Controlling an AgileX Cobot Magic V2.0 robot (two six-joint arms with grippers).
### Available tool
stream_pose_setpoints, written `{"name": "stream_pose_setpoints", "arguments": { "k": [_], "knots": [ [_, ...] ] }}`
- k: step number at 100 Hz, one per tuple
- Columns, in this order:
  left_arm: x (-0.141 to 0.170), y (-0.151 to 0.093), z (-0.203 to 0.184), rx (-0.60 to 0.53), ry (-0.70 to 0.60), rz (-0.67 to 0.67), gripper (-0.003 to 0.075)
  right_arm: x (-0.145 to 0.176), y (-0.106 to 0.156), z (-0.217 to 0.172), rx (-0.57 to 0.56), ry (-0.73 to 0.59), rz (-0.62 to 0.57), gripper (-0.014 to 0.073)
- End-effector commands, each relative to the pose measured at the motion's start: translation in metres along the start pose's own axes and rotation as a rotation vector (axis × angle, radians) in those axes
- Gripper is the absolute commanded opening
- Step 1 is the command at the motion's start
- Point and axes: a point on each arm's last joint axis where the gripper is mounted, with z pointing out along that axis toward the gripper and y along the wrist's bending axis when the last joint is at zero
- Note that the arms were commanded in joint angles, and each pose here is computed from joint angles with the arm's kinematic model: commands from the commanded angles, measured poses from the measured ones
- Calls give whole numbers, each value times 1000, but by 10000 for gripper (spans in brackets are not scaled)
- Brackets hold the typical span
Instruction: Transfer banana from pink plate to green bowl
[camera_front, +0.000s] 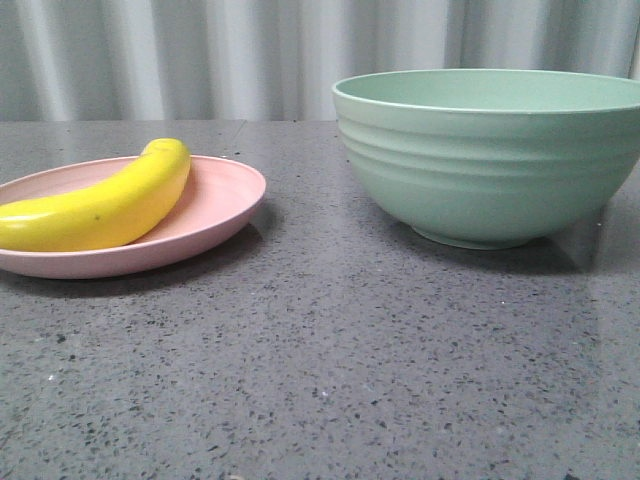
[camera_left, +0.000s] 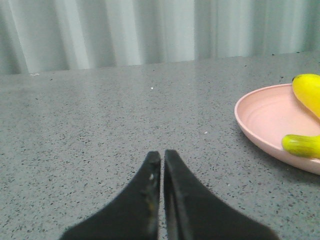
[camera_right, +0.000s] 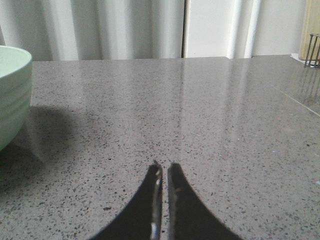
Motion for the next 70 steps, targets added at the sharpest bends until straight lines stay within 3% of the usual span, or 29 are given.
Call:
{"name": "stream_pose_setpoints", "arguments": {
  "k": [1,21,32,57,70],
  "knots": [
    [-6,0,-2,-2,-104,-10,-20,-2,0,-1,4,-86,-18,-65],
    [-15,0,-4,2,-175,-70,-20,-3,0,-1,2,-88,-1,-65],
    [-22,0,-5,7,-118,-73,-20,-6,1,-2,-11,-81,110,-65],
    [-65,0,6,8,-58,-73,-20,-33,0,-2,-16,-47,116,-65],
    [-86,0,18,7,-31,-73,-20,-49,0,4,-21,84,115,-65]
  ]
}}
